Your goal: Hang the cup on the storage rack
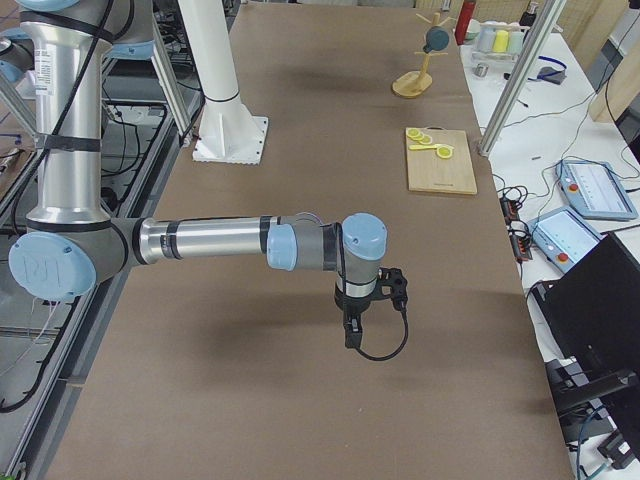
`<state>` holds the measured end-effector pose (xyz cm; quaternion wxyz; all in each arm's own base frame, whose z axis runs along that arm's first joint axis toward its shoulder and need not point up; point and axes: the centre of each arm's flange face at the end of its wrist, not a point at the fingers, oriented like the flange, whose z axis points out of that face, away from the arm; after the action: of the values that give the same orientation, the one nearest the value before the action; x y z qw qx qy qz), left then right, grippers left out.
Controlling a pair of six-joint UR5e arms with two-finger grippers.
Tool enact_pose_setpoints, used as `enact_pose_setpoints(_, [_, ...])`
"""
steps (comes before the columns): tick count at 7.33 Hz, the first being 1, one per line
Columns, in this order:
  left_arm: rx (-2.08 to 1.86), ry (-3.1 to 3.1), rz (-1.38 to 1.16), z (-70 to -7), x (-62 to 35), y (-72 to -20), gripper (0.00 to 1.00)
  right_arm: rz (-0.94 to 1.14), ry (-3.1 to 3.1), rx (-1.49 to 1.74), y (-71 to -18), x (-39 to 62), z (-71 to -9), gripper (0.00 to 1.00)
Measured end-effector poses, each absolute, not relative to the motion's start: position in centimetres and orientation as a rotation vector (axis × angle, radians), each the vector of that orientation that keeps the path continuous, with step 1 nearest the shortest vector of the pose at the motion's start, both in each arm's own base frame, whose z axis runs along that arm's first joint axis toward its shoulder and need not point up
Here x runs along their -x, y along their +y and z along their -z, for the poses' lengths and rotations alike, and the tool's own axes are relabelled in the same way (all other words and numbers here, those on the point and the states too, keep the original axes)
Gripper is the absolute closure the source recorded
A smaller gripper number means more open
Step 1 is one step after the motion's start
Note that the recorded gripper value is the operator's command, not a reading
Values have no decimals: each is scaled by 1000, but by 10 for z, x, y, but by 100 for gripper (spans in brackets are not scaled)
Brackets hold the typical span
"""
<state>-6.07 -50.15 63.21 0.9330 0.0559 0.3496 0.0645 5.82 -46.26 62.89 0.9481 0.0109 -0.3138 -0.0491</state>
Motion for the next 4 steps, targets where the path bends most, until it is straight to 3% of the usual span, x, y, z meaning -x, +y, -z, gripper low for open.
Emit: enact_pose_setpoints(4, [-114, 716, -134, -632, 60, -500, 1, 97, -644, -12, -459, -58, -633, 0])
